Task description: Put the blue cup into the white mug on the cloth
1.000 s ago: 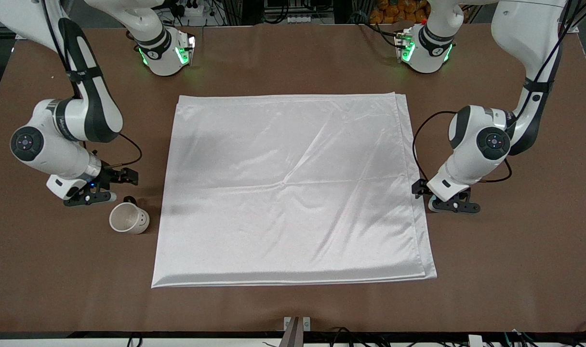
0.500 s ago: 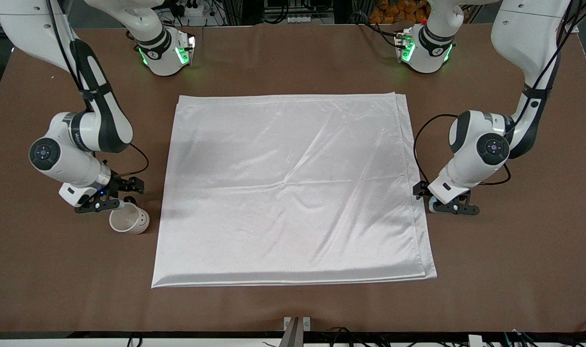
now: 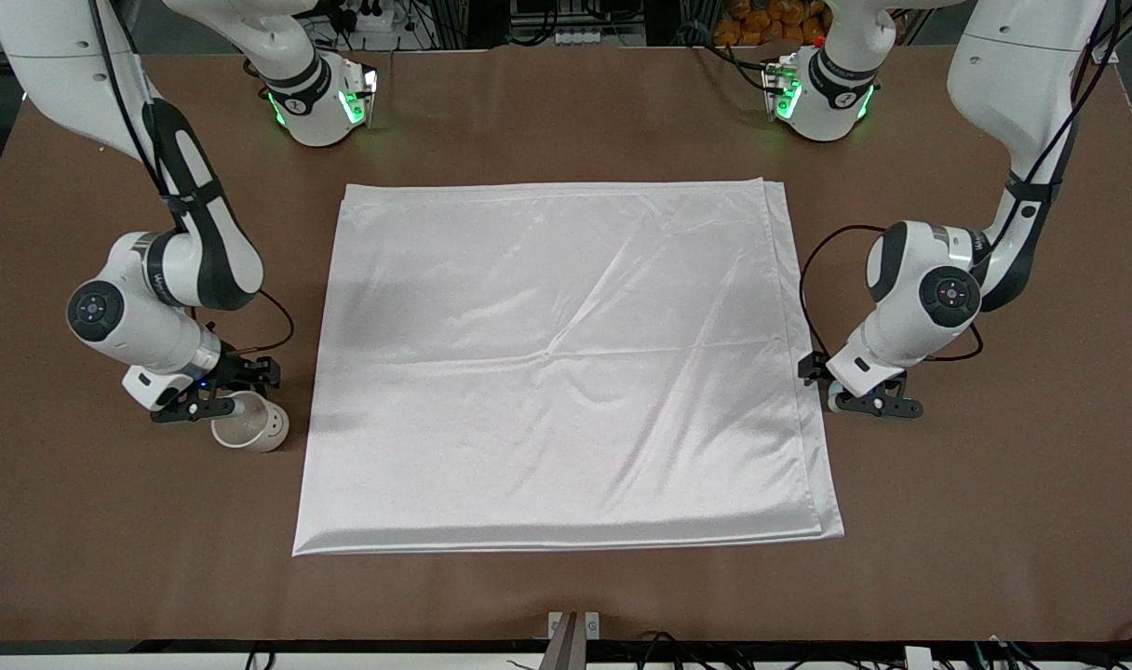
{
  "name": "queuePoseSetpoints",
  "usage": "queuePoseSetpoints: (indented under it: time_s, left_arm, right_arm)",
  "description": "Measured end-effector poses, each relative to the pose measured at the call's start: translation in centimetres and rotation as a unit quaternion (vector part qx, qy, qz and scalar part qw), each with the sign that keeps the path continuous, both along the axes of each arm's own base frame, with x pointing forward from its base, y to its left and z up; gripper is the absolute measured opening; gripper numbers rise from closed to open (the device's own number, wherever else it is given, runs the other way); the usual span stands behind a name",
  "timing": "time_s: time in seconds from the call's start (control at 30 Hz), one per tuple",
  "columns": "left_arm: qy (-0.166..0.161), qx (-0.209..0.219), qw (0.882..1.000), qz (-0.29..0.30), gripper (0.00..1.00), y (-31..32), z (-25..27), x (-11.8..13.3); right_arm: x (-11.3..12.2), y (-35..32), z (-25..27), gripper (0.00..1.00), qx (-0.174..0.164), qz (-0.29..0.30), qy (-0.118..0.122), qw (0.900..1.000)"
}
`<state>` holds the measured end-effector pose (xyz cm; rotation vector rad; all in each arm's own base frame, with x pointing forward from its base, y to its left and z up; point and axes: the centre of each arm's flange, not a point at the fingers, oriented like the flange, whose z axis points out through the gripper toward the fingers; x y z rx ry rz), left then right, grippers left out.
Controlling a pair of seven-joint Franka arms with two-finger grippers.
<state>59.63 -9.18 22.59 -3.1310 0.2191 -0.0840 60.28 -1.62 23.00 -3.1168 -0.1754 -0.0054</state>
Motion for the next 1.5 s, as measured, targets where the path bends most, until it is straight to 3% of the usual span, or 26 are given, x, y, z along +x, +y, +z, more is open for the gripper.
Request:
queuePoseSetpoints:
  time_s: [0.2, 0.23, 0.27, 0.6, 0.63, 0.67, 0.73, 1.07, 1.5]
  left_arm:
    - [0.002, 0.0, 1.0, 0.002, 0.99, 0.4, -0.5, 0.0]
    - [0.002, 0.0, 1.0, 0.002, 0.96, 0.4, -0.5, 0.0]
    - [0.002, 0.0, 1.0, 0.002, 0.86, 0.4, -0.5, 0.0]
    - [0.001, 0.0, 1.0, -0.007, 0.41, 0.4, -0.6, 0.0]
    - [0.001, 0.0, 1.0, -0.008, 0.32, 0.4, -0.6, 0.0]
    - [0.001, 0.0, 1.0, -0.009, 0.32, 0.4, -0.6, 0.0]
    - [0.001, 0.0, 1.0, -0.014, 0.18, 0.4, -0.6, 0.0]
    - [-0.001, 0.001, 1.0, -0.018, 0.07, 0.5, -0.5, 0.1]
    - [-0.003, 0.001, 1.0, -0.017, 0.04, 0.6, -0.3, 0.3]
  right_arm:
    - [0.2, 0.0, -0.1, 0.27, 0.001, -0.001, -0.001, 1.0]
    - [0.2, 0.0, 0.0, 0.22, 0.001, -0.001, -0.001, 1.0]
    - [0.3, 0.0, 0.0, 0.19, 0.001, -0.001, -0.002, 1.0]
    - [2.1, 2.2, 2.4, 0.19, 0.003, 0.016, -0.027, 0.999]
    - [2.4, 2.8, 3.0, 0.19, 0.003, 0.018, -0.03, 0.999]
    - [2.6, 3.2, 3.5, 0.19, 0.004, 0.019, -0.031, 0.999]
    - [3.1, 4.3, 4.8, 0.19, 0.006, 0.016, -0.03, 0.999]
    - [3.8, 14.5, 9.4, 0.19, 0.024, -0.056, -0.021, 0.998]
    - [-1.4, 32.6, 9.1, 0.19, 0.043, -0.111, -0.005, 0.993]
